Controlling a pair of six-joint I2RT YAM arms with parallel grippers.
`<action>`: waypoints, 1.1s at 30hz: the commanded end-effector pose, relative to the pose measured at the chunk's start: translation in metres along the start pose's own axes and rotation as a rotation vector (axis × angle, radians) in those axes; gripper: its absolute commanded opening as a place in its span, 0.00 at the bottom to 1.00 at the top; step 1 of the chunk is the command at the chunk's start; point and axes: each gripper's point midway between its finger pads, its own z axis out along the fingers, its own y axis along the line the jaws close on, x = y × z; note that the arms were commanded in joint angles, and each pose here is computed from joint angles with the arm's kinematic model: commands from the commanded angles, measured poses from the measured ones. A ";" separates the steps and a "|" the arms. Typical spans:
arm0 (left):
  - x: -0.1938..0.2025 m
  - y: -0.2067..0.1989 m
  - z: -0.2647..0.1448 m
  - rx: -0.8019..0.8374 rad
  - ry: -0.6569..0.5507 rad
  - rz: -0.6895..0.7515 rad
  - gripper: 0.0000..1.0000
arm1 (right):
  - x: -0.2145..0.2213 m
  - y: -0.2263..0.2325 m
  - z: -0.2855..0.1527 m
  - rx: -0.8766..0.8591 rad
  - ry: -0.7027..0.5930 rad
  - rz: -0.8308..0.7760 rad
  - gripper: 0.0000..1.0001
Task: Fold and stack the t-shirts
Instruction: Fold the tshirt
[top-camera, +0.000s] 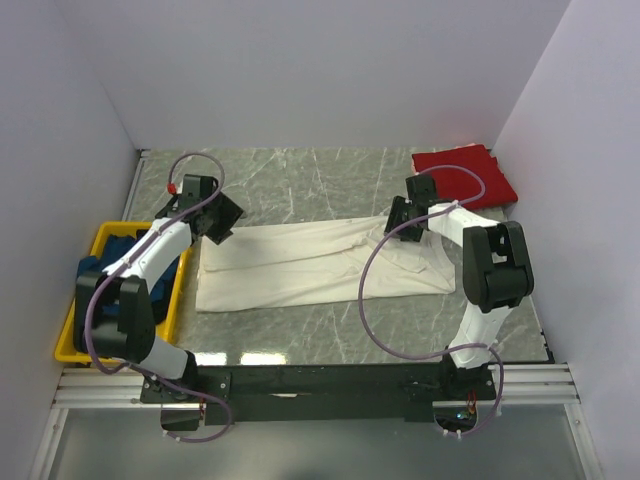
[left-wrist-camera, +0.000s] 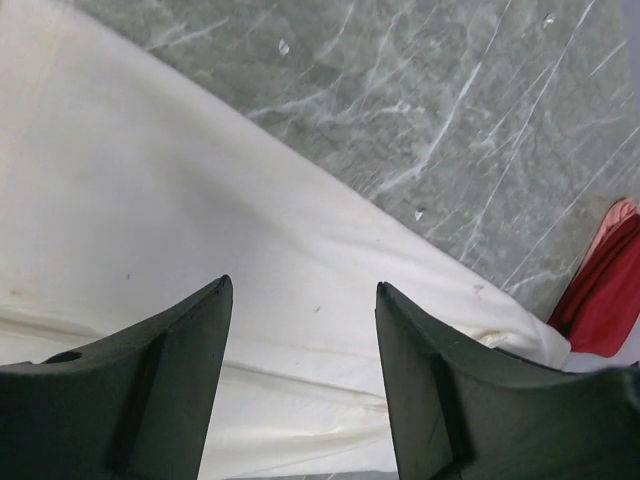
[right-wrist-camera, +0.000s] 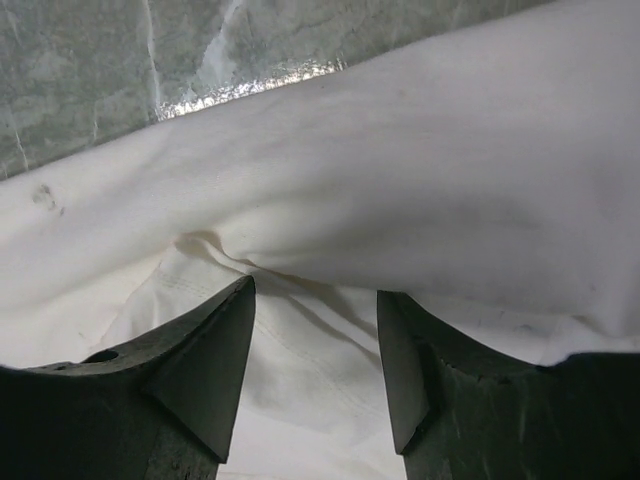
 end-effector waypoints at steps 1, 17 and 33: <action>-0.001 -0.008 -0.016 0.057 -0.017 0.041 0.65 | -0.007 0.008 0.000 -0.030 -0.014 -0.029 0.59; 0.006 -0.001 -0.018 0.061 -0.002 0.063 0.64 | 0.034 0.023 -0.022 -0.092 0.036 -0.028 0.50; 0.011 0.005 -0.012 0.049 0.014 0.067 0.64 | 0.047 0.026 -0.026 -0.046 0.040 -0.079 0.41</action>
